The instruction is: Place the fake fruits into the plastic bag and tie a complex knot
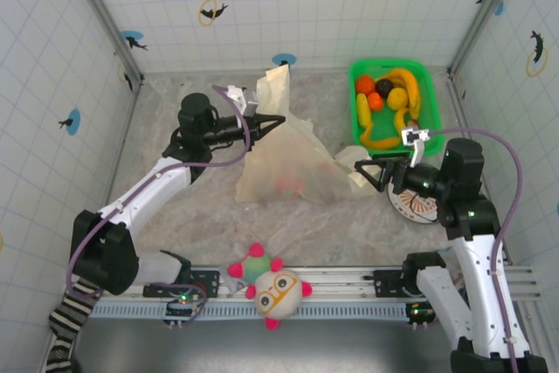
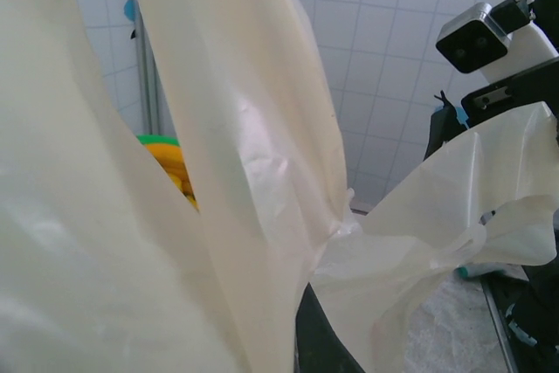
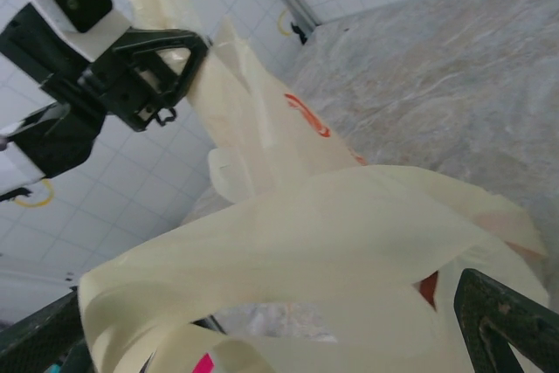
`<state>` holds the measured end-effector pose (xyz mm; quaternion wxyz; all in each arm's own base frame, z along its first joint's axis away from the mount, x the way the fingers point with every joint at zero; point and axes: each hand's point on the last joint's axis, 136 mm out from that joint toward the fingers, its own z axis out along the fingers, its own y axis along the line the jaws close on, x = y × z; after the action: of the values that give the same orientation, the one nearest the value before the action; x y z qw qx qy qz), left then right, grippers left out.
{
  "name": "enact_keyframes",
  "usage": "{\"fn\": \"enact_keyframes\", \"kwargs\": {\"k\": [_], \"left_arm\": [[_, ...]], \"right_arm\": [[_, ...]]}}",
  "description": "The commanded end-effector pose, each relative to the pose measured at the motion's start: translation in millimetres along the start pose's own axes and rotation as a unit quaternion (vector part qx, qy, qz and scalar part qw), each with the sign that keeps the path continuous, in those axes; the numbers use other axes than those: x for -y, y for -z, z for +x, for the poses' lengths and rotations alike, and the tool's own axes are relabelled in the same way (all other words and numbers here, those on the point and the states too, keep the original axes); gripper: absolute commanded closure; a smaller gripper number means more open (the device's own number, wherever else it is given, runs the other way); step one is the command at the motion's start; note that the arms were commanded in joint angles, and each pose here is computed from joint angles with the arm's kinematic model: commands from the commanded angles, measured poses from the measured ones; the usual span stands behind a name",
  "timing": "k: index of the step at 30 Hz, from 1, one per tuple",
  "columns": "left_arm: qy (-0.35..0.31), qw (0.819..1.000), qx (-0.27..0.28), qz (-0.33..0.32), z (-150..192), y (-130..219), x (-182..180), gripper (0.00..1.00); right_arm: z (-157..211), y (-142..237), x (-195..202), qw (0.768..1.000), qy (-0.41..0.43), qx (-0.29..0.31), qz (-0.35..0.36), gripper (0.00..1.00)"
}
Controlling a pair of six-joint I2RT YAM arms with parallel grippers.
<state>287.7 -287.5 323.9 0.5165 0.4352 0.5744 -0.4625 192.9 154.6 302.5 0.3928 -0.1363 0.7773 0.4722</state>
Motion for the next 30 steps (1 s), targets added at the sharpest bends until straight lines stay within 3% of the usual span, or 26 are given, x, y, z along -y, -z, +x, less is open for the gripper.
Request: {"fn": "enact_keyframes", "kwargs": {"k": [1, 9, 14, 19, 24, 27, 30], "left_arm": [[-0.008, 1.0, 0.001, 0.001, -4, 0, -3, 1.0], [-0.009, 1.0, 0.0, -0.004, -4, 1, -4, 1.0], [-0.012, 1.0, 0.002, -0.006, -6, 2, -4, 1.0], [-0.015, 1.0, 0.0, -0.006, -5, 4, -3, 1.0], [-0.018, 1.0, 0.003, -0.004, -8, 8, 0, 1.0], [-0.024, 1.0, 0.008, -0.004, -11, 16, 3, 1.0], [-0.032, 0.999, 0.017, -0.006, -18, 26, 5, 1.0]], "right_arm": [[3, 2, -26, 0.998, 0.018, -0.003, -0.068, 0.01], [20, -11, -58, 0.989, 0.035, -0.03, -0.143, 0.05], [23, -20, -71, 0.984, 0.046, -0.055, -0.162, 0.19], [-8, -22, -95, 0.979, 0.065, -0.01, -0.195, 0.35], [-51, -20, -118, 0.974, 0.11, 0.028, -0.194, 0.63], [-92, -17, -136, 0.971, 0.151, 0.058, -0.176, 0.87], [-131, -21, -149, 0.966, 0.172, 0.085, -0.17, 0.98]]}}
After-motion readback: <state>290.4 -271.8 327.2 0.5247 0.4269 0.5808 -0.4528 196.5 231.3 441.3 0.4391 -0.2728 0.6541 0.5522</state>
